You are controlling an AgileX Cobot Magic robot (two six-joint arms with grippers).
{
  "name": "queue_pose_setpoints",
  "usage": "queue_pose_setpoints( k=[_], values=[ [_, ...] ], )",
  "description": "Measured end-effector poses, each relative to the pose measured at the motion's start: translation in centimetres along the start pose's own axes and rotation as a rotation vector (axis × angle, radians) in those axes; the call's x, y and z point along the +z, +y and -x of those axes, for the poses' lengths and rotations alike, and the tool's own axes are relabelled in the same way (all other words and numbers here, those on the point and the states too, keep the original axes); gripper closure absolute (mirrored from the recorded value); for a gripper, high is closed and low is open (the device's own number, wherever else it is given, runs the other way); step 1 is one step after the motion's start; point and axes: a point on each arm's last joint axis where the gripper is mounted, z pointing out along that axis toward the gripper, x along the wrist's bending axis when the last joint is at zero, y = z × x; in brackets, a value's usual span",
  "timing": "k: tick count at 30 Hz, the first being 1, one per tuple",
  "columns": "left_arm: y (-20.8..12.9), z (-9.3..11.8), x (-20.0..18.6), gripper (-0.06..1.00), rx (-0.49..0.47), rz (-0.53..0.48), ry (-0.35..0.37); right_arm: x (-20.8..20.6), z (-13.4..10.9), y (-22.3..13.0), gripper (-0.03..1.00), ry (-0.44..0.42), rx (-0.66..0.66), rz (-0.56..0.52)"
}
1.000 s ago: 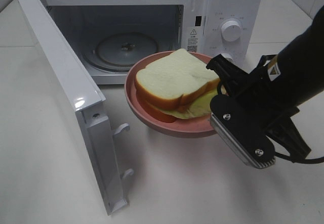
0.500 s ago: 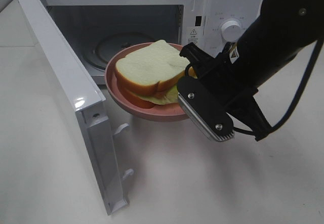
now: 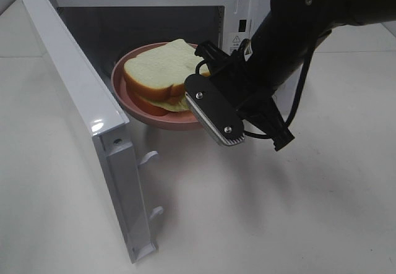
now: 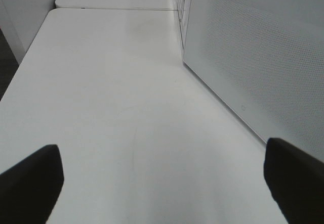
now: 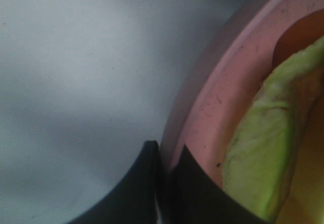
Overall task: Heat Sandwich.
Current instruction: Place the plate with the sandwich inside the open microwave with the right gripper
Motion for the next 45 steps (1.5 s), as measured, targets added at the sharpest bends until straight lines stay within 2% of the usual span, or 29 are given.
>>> queue_pose_setpoints(
  k=[14,35,45],
  values=[
    [0.0,0.0,0.0,-0.05,0.0,0.0,0.0,2.2,3.0,0.1,0.92,-0.013,0.01,0.01],
    [0.0,0.0,0.0,-0.05,0.0,0.0,0.0,4.5,8.1,-0.5,0.92,-0.043,0.184,-0.023],
    [0.0,0.0,0.0,-0.05,0.0,0.0,0.0,6.4,9.1,-0.7,0.92,-0.004,0.227,-0.032]
  ],
)
